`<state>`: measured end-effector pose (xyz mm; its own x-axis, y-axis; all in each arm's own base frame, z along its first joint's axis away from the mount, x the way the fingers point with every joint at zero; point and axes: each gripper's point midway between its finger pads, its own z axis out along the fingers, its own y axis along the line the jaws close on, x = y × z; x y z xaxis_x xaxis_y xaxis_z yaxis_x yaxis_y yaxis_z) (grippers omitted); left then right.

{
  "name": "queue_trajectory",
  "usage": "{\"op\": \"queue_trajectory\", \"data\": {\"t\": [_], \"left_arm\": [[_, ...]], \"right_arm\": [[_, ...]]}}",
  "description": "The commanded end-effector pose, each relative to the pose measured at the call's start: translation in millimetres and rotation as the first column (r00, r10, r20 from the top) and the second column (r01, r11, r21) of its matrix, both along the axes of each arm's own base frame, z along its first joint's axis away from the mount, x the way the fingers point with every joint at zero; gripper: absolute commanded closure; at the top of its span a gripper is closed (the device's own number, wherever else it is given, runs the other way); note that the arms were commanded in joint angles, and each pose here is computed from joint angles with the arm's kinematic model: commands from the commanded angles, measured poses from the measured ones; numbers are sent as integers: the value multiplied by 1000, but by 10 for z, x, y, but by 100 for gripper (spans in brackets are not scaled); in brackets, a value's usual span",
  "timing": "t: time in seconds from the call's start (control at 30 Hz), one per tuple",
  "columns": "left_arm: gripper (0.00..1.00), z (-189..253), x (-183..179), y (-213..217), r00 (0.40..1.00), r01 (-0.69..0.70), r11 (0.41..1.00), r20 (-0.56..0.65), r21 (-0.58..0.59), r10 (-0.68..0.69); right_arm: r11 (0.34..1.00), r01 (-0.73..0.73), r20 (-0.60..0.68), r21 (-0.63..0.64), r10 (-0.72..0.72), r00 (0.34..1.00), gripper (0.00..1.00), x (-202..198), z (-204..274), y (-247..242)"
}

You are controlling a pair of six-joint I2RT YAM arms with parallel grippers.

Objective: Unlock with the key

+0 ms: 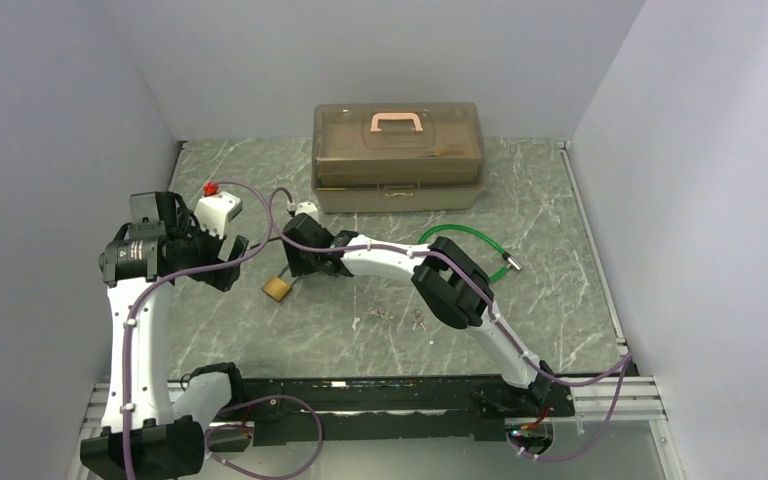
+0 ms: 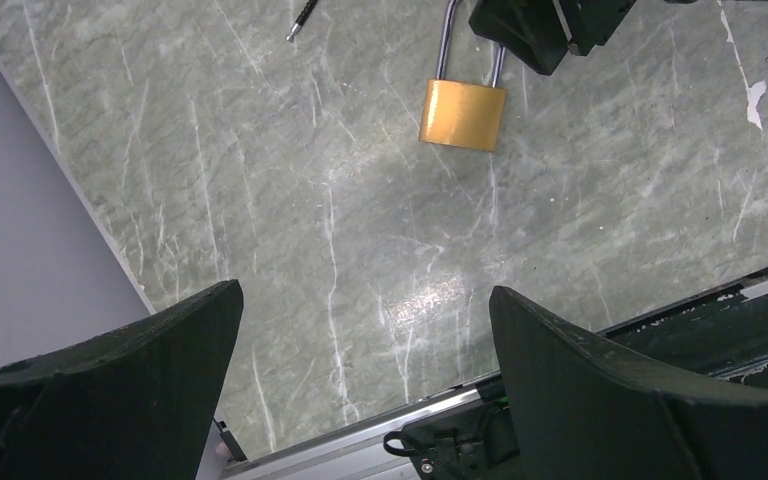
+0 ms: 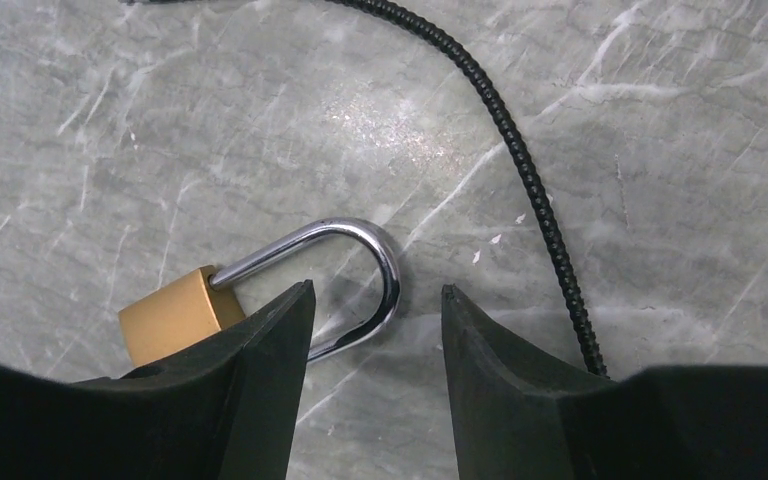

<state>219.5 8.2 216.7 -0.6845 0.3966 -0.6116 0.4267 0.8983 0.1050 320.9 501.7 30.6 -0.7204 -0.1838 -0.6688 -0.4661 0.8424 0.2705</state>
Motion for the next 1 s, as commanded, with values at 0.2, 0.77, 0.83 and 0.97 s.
{"op": "queue_trajectory", "data": {"t": [0.2, 0.77, 0.83, 0.97], "left_arm": [[1, 90, -41, 37, 999, -22, 1000, 29, 1, 22], [1, -3, -77, -31, 1000, 7, 999, 8, -34, -6], [1, -40, -86, -50, 1000, 13, 999, -4, -44, -14], [1, -77, -87, -86, 1000, 26, 998, -13, -63, -27]], "right_arm": [[988, -31, 76, -152, 43, 996, 61, -139, -172, 30], [963, -117, 65, -242, 136, 989, 95, -931, -192, -696], [964, -129, 58, -234, 147, 987, 95, -1010, -170, -792], [964, -163, 61, -212, 180, 982, 87, -1101, -86, -789]]}}
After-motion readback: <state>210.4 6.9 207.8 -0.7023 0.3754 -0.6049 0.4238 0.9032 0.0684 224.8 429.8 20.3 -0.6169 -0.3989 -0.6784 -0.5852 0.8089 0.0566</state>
